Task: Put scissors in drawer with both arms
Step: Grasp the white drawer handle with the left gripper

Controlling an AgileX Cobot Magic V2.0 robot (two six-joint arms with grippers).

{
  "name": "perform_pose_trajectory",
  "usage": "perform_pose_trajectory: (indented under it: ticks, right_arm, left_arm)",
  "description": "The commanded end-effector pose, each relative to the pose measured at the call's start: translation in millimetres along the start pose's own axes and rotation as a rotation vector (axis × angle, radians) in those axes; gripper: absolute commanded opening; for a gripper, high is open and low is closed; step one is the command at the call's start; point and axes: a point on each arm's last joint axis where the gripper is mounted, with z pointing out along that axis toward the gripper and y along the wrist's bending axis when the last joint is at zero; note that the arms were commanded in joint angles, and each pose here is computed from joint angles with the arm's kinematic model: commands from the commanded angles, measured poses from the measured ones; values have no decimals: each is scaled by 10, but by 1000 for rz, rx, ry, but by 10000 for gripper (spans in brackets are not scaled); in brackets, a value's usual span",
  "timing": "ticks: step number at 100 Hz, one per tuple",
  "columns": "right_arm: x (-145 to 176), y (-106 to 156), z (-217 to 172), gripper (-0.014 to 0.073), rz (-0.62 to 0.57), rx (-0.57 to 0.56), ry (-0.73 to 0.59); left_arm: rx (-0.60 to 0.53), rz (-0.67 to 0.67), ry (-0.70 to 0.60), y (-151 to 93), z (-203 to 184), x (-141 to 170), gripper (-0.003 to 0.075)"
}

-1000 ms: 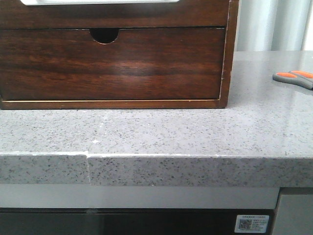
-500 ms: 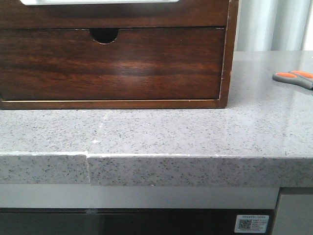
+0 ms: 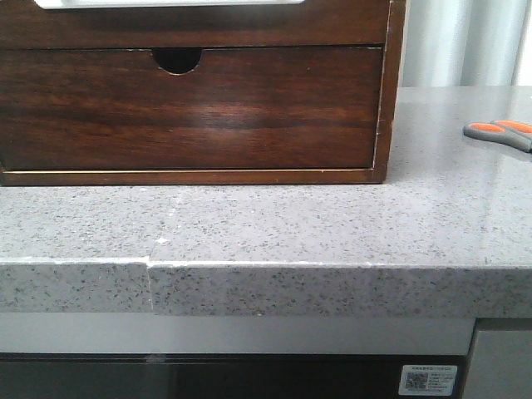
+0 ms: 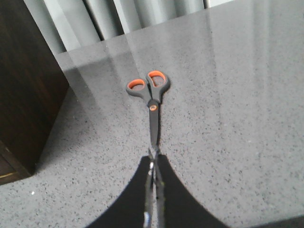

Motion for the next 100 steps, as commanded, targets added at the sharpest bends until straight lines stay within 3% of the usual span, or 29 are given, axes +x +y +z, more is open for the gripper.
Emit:
perform_pose_trajectory:
  ticks: [1, 10, 24, 43, 56, 81, 100]
  right_arm:
    - [-101, 6, 13, -71, 6, 0, -74]
    - [-78, -1, 23, -71, 7, 2, -73]
    - [-86, -3, 26, -71, 7, 2, -93]
    - [-86, -4, 27, -71, 7, 2, -96]
    - [-86, -4, 27, -71, 7, 2, -96]
    - [-88, -3, 27, -71, 7, 2, -98]
    - [-88, -3, 27, -71, 7, 2, -98]
  left_arm:
    - [7, 2, -176, -2, 59, -246, 363]
    - [48, 121, -220, -51, 120, -271, 428]
    - [223, 489, -288, -247, 238, -295, 394]
    - [382, 670, -305, -402, 470, -368, 379]
    - [522, 883, -314, -548, 667, -411, 379]
    - [678, 1023, -293, -780, 1061, -440, 379]
    - [699, 1073, -235, -868, 1315, -420, 378]
